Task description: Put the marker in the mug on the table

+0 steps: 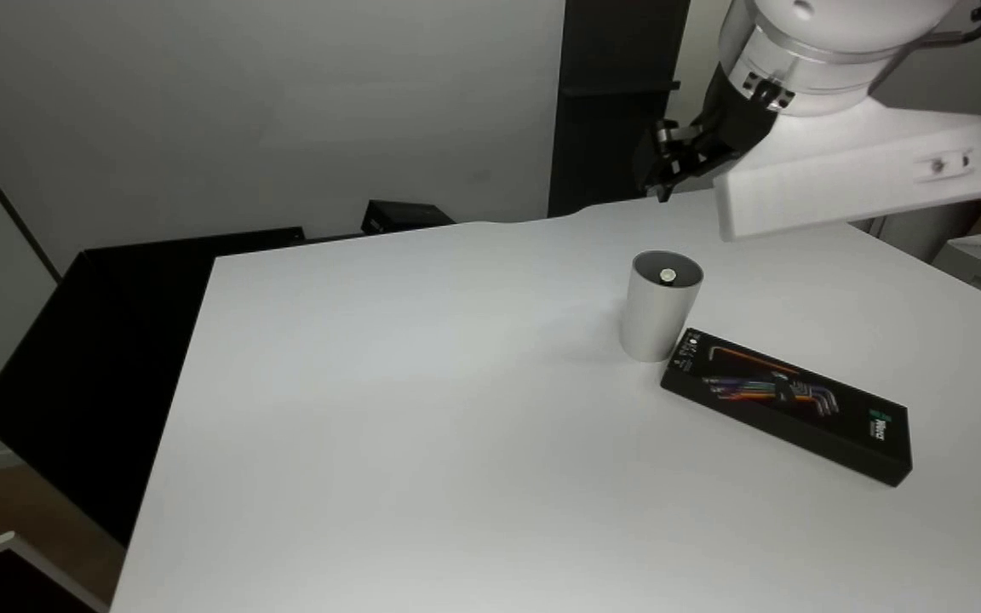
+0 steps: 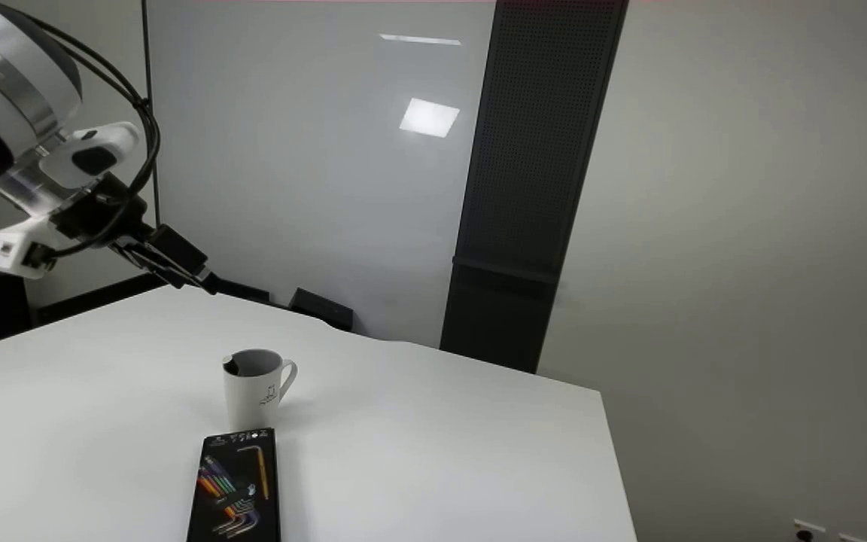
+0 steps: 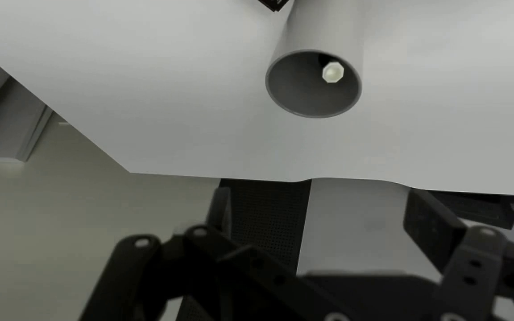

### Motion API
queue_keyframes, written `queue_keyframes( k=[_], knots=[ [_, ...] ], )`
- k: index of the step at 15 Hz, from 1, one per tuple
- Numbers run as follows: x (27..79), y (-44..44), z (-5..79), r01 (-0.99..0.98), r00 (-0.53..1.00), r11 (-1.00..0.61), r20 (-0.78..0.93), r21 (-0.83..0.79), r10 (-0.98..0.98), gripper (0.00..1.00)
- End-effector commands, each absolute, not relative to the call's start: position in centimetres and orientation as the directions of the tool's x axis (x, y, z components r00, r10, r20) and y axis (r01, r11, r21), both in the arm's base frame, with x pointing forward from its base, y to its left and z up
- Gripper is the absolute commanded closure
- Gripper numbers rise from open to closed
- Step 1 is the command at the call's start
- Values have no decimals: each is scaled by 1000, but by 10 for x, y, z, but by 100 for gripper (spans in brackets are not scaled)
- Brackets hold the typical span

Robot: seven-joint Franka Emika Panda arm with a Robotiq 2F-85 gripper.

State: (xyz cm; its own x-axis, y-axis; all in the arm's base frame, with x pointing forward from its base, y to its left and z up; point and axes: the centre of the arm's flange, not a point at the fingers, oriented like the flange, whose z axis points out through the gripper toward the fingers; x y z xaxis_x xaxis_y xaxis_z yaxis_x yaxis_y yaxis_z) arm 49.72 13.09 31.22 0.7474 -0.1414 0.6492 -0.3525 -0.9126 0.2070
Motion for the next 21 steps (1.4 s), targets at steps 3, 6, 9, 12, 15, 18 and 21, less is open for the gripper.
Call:
queue_keyframes(
  k=[3, 6, 9, 12, 15, 18, 21],
  knots=[
    [525, 132, 293, -379, 687, -908, 711, 176, -149, 0],
    [530, 129, 282, -393, 698, -901, 697, 181, -165, 0],
    [530, 131, 266, -399, 707, -900, 684, 177, -179, 0],
    [528, 130, 251, -406, 716, -897, 672, 177, -191, 0],
    [526, 131, 240, -411, 725, -895, 656, 172, -207, 0],
    [528, 129, 232, -416, 727, -894, 652, 169, -215, 0],
    [532, 128, 228, -422, 724, -892, 654, 165, -221, 0]
  ],
)
